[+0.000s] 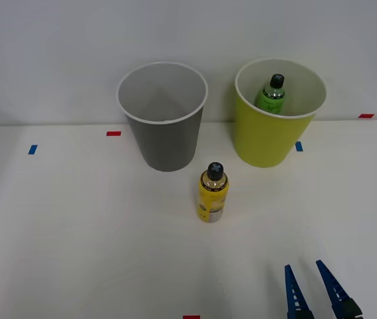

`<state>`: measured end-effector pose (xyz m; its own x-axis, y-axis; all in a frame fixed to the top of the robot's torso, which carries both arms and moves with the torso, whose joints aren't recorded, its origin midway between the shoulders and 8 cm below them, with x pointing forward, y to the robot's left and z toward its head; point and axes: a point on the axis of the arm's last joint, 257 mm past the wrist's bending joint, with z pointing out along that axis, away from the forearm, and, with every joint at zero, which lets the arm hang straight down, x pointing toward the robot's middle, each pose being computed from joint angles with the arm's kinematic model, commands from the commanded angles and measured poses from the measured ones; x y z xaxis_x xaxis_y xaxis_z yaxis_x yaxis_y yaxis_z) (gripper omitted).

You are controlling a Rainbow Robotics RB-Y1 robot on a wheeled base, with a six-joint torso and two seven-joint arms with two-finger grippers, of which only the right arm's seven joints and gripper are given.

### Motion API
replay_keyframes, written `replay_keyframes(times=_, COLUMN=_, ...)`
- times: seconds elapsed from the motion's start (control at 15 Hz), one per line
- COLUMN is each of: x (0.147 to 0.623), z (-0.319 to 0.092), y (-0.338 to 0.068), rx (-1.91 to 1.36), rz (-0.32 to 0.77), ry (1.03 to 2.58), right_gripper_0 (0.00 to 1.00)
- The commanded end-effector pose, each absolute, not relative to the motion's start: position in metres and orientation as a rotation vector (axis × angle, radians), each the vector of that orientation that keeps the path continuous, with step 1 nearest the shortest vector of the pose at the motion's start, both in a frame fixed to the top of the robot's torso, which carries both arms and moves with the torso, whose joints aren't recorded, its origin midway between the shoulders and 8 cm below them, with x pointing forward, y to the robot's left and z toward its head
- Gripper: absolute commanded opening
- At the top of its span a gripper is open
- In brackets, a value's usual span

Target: Put cans in the gray bin, plastic bottles in the light green bin

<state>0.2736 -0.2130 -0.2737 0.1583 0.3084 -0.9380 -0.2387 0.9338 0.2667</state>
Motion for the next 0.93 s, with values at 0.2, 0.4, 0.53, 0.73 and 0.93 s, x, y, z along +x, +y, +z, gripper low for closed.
replay_keyframes(times=0.2, x=0.2736, z=-0.2737, y=-0.2130, rx=0.061, rz=0.391, ry=1.357, right_gripper_0=0.67)
replay_keyframes(times=0.4, x=0.2736, z=-0.2737, y=-0.2130, rx=0.061, rz=0.391, ry=1.357, right_gripper_0=0.67)
replay_keyframes(times=0.53, x=0.2736, z=-0.2737, y=-0.2130, rx=0.061, rz=0.391, ry=1.357, right_gripper_0=0.67)
replay_keyframes(times=0.73, x=0.2736, z=-0.2737, y=-0.2130, rx=0.061, rz=0.391, ry=1.357, right_gripper_0=0.67)
replay_keyframes(times=0.93, x=0.2736, z=-0.2737, y=-0.2130, rx=0.061, rz=0.391, ry=1.357, right_gripper_0=0.67)
